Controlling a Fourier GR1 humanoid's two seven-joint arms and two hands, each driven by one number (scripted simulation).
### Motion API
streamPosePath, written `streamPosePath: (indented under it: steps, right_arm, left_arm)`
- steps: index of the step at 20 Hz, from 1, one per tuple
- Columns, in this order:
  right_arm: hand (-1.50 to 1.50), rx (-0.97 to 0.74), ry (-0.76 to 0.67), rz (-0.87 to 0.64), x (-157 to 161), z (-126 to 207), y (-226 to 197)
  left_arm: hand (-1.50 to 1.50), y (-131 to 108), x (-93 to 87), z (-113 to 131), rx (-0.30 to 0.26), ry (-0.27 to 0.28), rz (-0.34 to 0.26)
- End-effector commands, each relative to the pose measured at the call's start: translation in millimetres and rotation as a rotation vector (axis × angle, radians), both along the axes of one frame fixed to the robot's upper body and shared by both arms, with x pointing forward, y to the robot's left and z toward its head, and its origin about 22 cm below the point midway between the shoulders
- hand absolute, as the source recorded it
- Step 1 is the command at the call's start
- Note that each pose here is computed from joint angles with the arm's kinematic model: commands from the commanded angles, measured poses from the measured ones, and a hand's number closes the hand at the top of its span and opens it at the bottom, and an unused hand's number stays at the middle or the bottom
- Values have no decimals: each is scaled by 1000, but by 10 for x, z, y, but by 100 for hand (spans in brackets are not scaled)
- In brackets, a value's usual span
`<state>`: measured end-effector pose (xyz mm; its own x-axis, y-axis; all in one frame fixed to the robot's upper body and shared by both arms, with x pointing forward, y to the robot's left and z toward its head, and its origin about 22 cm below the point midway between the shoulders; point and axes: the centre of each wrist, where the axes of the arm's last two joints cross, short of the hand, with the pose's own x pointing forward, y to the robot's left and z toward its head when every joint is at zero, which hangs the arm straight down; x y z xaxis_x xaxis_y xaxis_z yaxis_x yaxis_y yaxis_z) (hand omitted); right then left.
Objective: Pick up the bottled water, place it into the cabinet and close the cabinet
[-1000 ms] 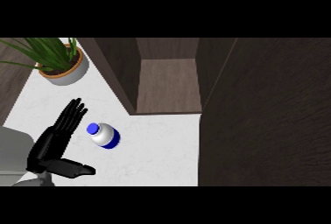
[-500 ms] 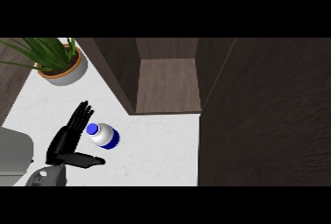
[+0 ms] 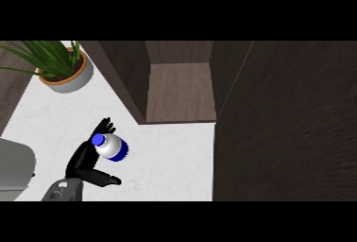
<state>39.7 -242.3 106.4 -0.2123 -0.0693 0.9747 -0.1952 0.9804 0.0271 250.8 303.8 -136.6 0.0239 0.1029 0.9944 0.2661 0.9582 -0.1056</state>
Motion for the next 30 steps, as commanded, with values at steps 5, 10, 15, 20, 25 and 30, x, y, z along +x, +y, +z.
streamPosePath:
  steps: [5,10,15,20,25,30]
  right_arm:
    - [-150,16,-43,-15,-120,296,-12]
    - [-150,-1,-39,19,-160,298,-14]
    - [-150,27,-19,1,-94,163,30]
    - [-150,14,-41,1,-90,181,4]
    - [-150,2,-47,-16,-70,164,-36]
    - [-150,14,-30,0,-158,228,72]
  left_arm:
    - [150,-56,-68,-183,-128,-42,22]
    - [150,-151,117,-130,-179,-30,44]
    - [150,-333,16,-253,-236,-2,38]
    - [150,-212,223,-85,-255,-44,-22]
    - [150,-441,-104,-323,-251,-100,282]
    - [150,-765,-181,-390,-273,-96,323]
